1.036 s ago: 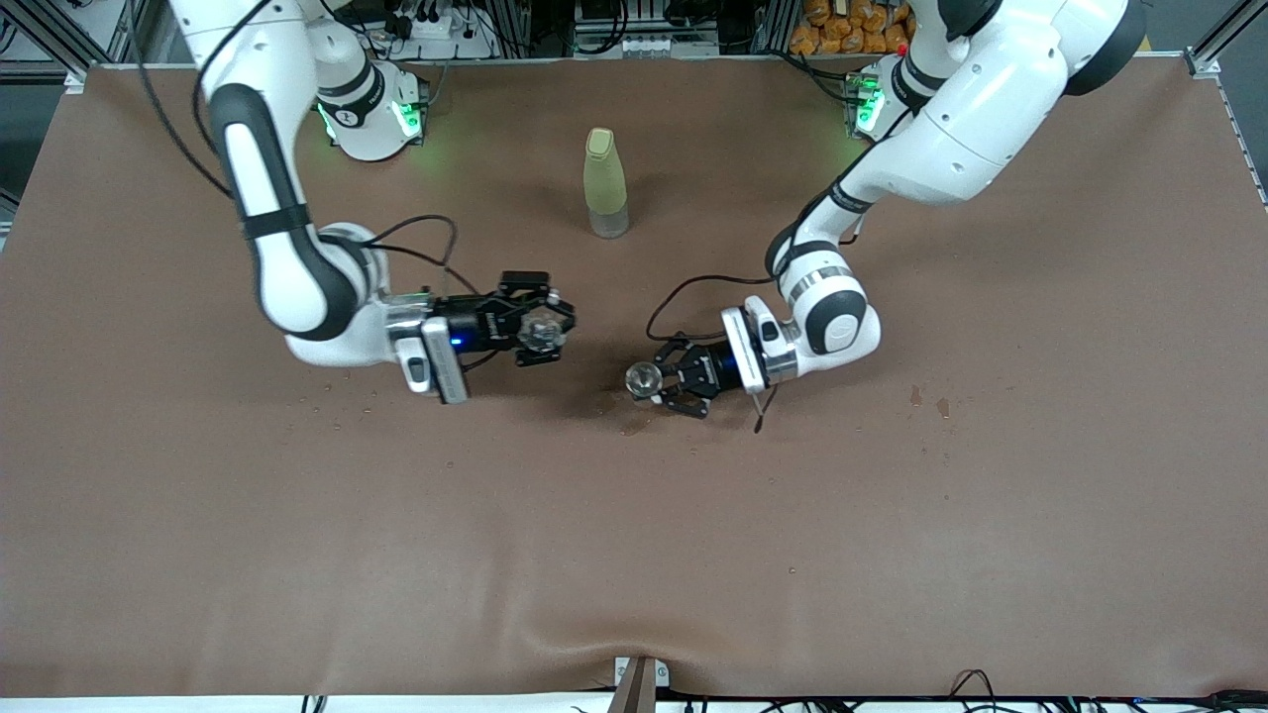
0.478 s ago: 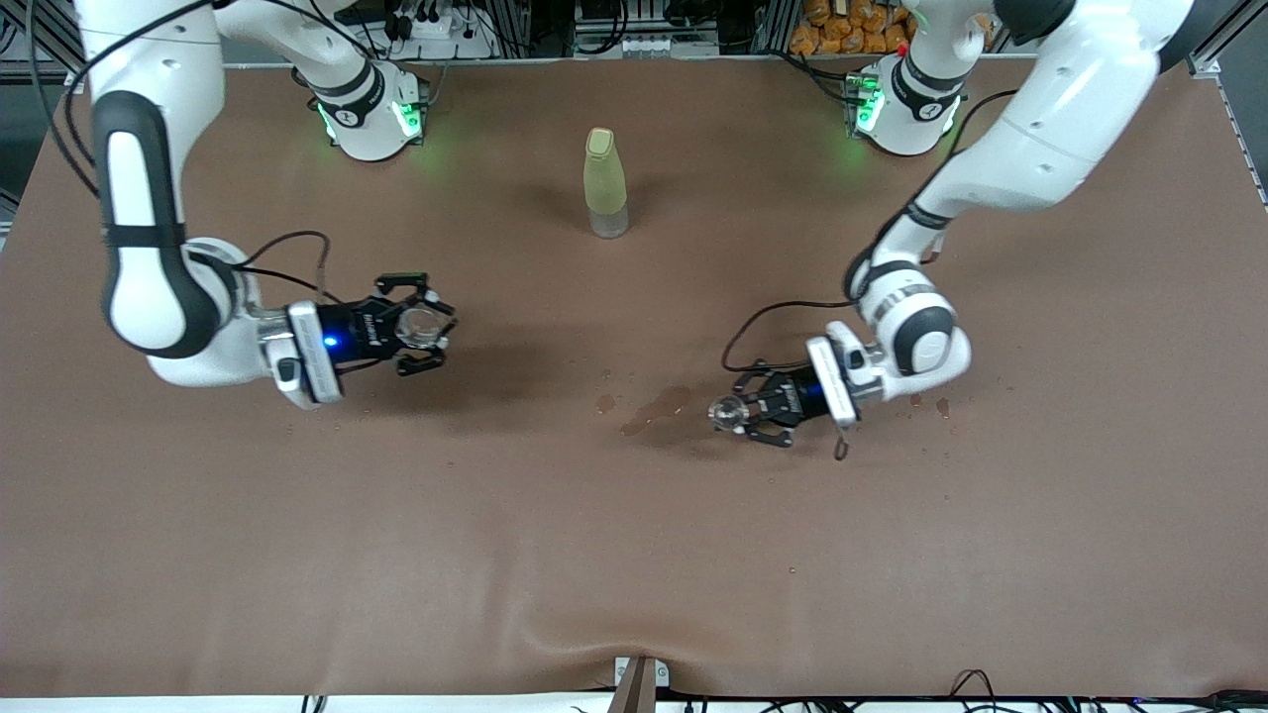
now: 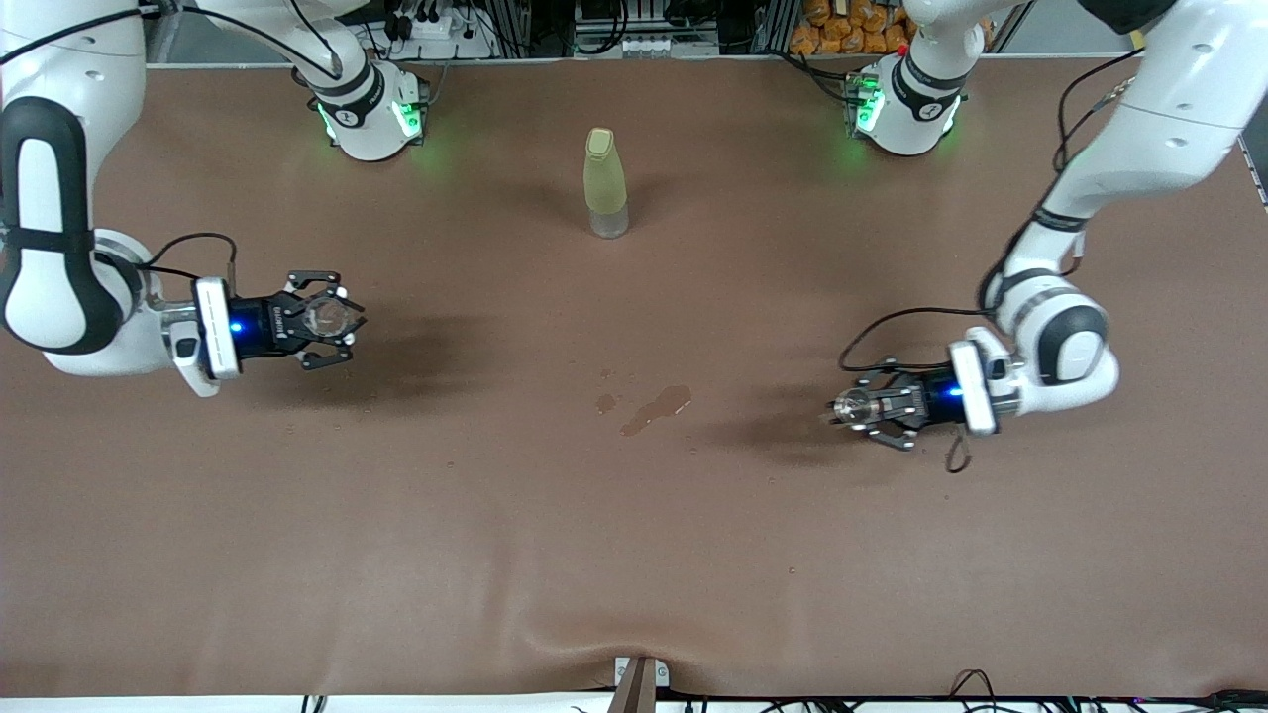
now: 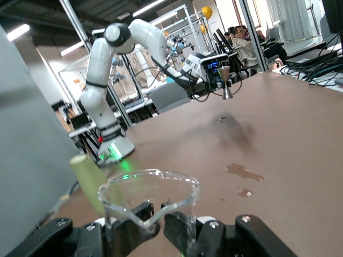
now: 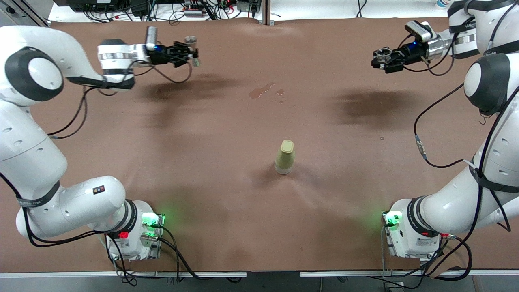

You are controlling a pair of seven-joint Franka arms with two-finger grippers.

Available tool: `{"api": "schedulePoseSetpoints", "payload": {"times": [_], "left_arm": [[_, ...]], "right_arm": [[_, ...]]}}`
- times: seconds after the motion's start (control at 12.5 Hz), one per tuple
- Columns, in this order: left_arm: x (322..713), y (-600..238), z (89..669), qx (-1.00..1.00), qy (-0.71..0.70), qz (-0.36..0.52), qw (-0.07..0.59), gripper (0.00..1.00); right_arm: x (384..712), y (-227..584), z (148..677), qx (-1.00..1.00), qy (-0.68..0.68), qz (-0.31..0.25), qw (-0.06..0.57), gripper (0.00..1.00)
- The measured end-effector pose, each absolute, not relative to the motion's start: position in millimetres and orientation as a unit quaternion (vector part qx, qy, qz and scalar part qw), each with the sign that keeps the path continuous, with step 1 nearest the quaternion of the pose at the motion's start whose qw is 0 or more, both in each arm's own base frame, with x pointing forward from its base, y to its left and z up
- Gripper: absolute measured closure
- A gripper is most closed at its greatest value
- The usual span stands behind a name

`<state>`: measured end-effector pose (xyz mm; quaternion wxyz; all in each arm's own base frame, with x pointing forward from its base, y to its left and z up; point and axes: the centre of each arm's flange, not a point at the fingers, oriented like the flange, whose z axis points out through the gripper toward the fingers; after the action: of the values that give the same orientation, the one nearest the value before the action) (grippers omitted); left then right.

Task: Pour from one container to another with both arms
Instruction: 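Turn the beaker upright with the right gripper while the left gripper draws back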

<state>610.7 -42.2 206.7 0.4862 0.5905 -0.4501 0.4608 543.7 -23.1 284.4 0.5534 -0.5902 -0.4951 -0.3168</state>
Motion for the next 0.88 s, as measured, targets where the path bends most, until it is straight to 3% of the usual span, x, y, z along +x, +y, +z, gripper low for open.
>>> {"api": "schedulePoseSetpoints", "payload": {"times": [0.48, 0.88], "left_arm": [[569.6, 151.6, 208.4, 0.595, -0.456, 0.448, 0.487, 0.79], [539.6, 209.3, 170.3, 0.604, -0.442, 0.439, 0.497, 0.79]], "right_arm": [[526.6, -91.1, 217.0, -0.544, -0.562, -0.387, 0.487, 0.85], [532.2, -118.1, 175.3, -0.52, -0.596, -0.409, 0.455, 0.85]]}}
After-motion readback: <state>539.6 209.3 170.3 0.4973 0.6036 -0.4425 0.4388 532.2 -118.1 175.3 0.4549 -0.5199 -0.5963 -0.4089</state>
